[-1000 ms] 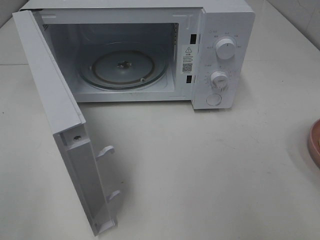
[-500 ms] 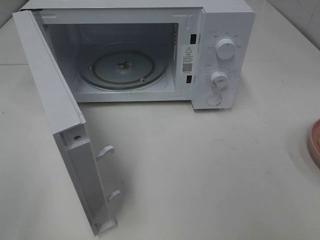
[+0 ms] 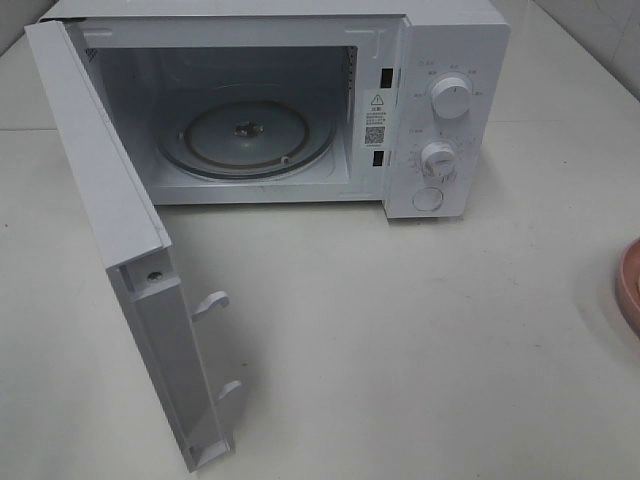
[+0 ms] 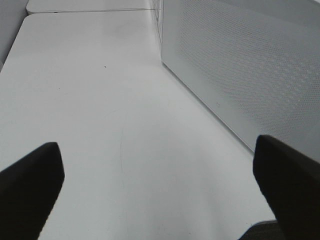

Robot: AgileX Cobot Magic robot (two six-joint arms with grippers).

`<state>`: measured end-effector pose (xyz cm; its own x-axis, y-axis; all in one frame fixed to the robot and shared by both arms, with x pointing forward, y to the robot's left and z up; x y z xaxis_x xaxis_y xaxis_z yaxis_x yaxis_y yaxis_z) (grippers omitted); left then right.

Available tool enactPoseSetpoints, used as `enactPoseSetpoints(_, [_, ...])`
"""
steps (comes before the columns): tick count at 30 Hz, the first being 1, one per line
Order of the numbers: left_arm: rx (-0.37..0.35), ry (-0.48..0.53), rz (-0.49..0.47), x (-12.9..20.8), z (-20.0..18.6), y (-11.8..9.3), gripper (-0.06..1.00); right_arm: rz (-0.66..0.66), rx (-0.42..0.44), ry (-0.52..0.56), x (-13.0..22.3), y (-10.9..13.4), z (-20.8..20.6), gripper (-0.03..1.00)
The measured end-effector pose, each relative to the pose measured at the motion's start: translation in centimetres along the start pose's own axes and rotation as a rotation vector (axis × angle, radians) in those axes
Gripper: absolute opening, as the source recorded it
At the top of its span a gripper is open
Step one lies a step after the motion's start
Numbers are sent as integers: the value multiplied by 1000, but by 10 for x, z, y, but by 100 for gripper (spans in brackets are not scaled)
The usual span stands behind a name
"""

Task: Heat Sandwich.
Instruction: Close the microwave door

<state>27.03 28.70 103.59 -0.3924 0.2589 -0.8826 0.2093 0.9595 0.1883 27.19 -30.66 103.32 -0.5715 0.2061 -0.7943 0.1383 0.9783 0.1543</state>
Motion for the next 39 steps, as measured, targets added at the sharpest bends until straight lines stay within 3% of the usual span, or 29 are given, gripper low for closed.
enactPoseSetpoints(8, [0, 0, 0, 0, 0, 0, 97, 34, 25, -100, 8, -4, -4, 77])
enactPoseSetpoints(39, [0, 0, 0, 0, 0, 0, 97, 39, 27, -99, 9, -3, -4, 75])
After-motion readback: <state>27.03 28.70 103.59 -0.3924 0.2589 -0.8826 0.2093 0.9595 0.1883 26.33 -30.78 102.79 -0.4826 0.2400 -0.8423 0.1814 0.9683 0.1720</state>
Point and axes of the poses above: a point on each arm's last joint axis where the gripper is mounted, z pointing out along that axis toward the gripper, y along the wrist's bending axis when the last joint is at zero, x = y × z, the point moved 4 cm from there along z, pointing out along that axis toward the gripper, and after that the axes turned 14 degrees about z, right-handed, at the moved point
